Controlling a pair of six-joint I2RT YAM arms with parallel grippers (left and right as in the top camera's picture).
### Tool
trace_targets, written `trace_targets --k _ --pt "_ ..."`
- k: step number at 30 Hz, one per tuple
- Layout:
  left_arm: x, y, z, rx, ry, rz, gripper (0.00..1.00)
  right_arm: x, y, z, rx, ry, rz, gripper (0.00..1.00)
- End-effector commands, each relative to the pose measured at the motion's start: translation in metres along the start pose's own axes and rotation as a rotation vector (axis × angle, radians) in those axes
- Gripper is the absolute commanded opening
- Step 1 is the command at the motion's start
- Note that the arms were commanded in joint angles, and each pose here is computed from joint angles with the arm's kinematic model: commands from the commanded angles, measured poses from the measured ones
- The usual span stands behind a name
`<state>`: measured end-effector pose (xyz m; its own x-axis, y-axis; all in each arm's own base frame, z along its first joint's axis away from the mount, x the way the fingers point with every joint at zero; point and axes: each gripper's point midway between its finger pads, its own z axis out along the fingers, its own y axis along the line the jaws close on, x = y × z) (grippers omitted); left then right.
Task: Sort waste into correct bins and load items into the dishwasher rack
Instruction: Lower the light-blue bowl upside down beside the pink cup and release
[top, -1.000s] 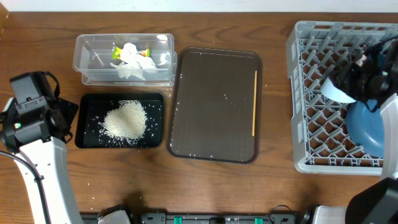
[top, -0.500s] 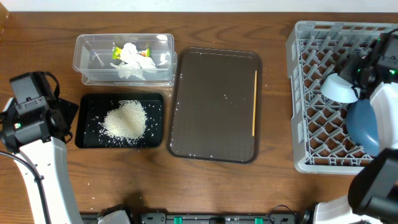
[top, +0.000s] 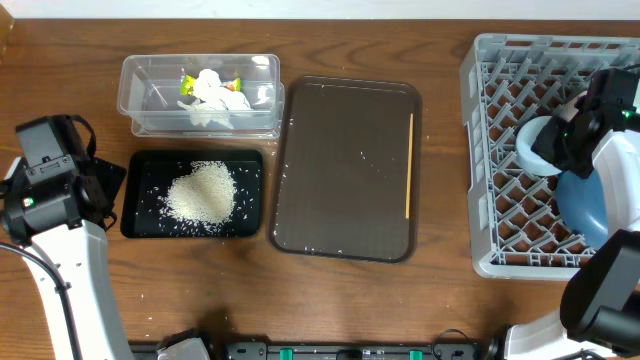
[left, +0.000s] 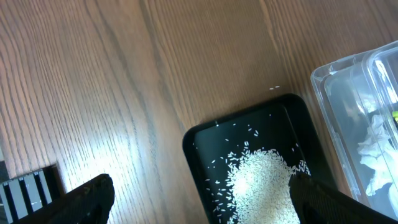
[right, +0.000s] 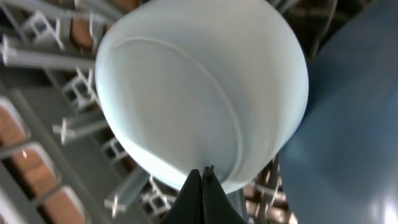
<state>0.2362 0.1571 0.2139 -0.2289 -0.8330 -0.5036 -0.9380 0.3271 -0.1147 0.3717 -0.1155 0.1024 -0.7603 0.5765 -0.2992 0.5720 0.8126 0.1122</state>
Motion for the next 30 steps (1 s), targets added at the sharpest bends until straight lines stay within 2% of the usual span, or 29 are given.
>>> trace_targets --k 1,5,10,24,30 --pt "0.000 0.002 0.001 -0.011 0.001 -0.003 0.92 0.001 0.010 -0.023 -0.055 -0.024 0.004 0.01" --pt "0.000 0.002 0.001 -0.011 0.001 -0.003 0.92 -0.011 0.014 -0.055 -0.092 -0.126 0.000 0.01" --pt "0.000 0.002 0.001 -0.011 0.001 -0.003 0.92 -0.033 0.020 -0.077 -0.120 -0.252 -0.008 0.07" --pt "0.000 0.002 0.001 -0.011 0.001 -0.003 0.92 -0.033 0.003 -0.007 0.006 -0.142 -0.002 0.03" --pt "0.000 0.002 0.001 -0.011 0.001 -0.003 0.92 -0.037 -0.019 0.002 0.078 -0.141 0.048 0.03"
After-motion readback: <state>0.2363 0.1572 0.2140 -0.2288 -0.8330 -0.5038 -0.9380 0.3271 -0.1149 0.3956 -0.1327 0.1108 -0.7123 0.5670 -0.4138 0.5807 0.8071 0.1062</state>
